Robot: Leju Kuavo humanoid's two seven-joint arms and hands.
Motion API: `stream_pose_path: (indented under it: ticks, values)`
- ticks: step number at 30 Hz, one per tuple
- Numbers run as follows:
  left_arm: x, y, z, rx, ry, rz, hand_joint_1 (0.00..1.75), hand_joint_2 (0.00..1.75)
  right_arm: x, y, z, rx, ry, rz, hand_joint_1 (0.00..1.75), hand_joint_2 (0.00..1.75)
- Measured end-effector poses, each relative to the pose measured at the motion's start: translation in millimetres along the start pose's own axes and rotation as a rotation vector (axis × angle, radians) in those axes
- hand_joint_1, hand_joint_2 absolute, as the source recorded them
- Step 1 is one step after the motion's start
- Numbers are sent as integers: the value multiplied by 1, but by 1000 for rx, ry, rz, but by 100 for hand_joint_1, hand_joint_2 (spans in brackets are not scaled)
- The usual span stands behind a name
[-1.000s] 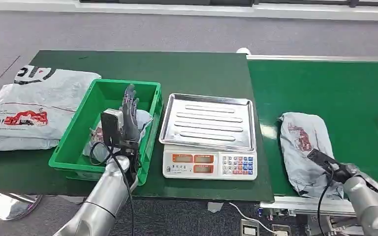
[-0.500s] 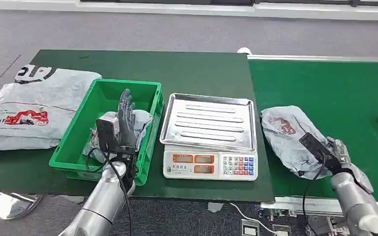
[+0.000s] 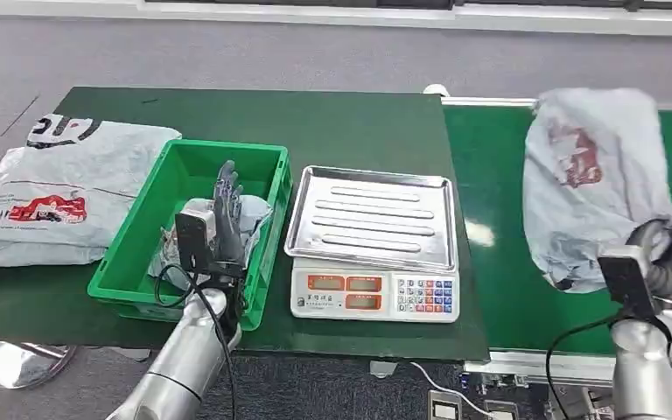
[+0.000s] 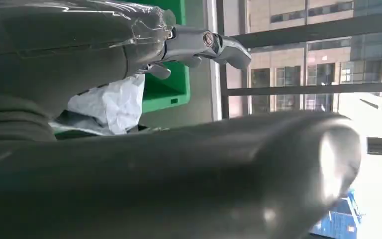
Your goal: Moved the parcel from conveyor to table for the left to box.
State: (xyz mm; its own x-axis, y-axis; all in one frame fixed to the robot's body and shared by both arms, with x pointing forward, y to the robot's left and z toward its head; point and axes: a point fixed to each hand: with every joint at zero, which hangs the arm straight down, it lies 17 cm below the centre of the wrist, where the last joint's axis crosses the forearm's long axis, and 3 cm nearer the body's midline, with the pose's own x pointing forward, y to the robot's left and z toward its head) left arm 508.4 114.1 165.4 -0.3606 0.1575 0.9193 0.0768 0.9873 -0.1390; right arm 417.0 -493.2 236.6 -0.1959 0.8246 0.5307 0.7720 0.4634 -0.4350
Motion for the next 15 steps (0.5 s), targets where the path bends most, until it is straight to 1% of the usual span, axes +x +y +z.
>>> stream_pose_path:
  ticks: [1, 3, 7, 8, 9, 12, 13, 15]
  values:
    - [0, -1, 0, -2, 1, 2, 0, 0, 26, -19, -8, -76, -60, -13, 175, 175]
    - [1, -3, -1, -5, 0, 4, 0, 0, 57, -32, -14, -118, -130, -31, 175, 175]
    - [3, -6, -3, -10, -7, 4, 0, 0, 105, -18, -22, -66, -225, -55, 175, 175]
    - [4, -6, -4, -11, -9, 4, 0, 0, 113, -8, -22, -29, -239, -49, 175, 175]
    - [5, -6, -4, -13, -10, 6, 0, 0, 120, 9, -22, 33, -247, -39, 175, 175]
    - [7, -10, -4, -27, -16, 8, 0, 0, 131, 85, -13, 297, -242, -6, 175, 175]
    - [7, -11, -4, -32, -17, 8, 0, 175, 134, 99, -6, 345, -244, -5, 175, 175]
    - [7, -14, -3, -41, -18, 5, 0, 175, 139, 116, 1, 394, -250, -10, 175, 175]
